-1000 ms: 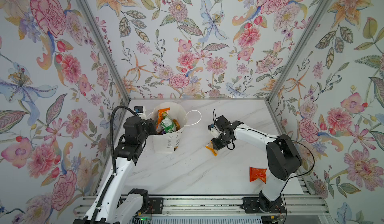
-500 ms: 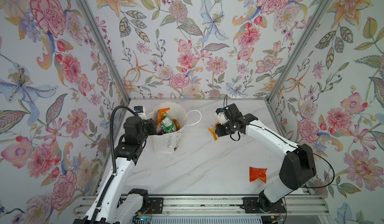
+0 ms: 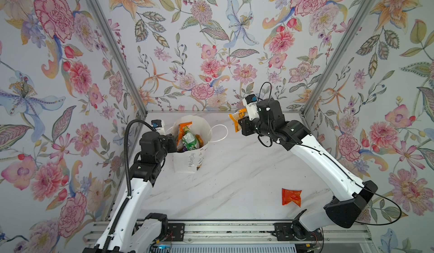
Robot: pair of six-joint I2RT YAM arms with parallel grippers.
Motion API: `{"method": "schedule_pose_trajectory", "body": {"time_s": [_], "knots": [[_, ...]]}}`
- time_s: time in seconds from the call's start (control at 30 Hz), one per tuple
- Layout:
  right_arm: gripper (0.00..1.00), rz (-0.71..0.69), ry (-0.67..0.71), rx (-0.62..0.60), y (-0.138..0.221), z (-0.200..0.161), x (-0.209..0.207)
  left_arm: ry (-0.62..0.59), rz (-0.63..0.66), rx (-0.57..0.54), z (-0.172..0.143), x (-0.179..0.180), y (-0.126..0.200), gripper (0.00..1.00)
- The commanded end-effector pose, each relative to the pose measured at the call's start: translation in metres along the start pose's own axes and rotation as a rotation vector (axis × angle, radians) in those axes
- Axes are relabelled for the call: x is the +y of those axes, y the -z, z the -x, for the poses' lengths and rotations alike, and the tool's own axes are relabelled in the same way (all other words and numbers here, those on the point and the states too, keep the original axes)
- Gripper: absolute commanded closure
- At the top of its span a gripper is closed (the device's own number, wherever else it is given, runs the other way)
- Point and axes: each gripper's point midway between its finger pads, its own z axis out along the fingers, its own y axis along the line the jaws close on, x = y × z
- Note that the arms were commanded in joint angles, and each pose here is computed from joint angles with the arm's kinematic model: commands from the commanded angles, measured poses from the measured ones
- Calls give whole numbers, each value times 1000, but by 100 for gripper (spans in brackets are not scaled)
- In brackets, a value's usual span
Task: Place the snacks into the paper bag
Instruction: Pick up the snack at the center of the table, then place the snack in the paper bag.
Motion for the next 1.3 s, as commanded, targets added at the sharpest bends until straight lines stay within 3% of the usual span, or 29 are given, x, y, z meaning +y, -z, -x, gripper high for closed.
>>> {"method": "schedule_pose_trajectory", "body": {"time_s": [0.0, 0.2, 0.57, 1.0, 1.27], "knots": [[92, -6, 71, -105, 16, 31, 20, -3, -7, -10, 0, 1, 2, 100], [93, 52, 136, -115, 7, 38, 62, -3, -8, -12, 1, 1, 2, 100], [93, 102, 283, -74, -44, 26, 124, -3, -11, -12, 1, 0, 3, 100], [93, 51, 383, 37, -114, -5, 142, 30, -15, 9, -2, -1, 3, 100], [93, -10, 405, 86, -143, -20, 130, 52, 0, 20, -4, 2, 9, 100]]}}
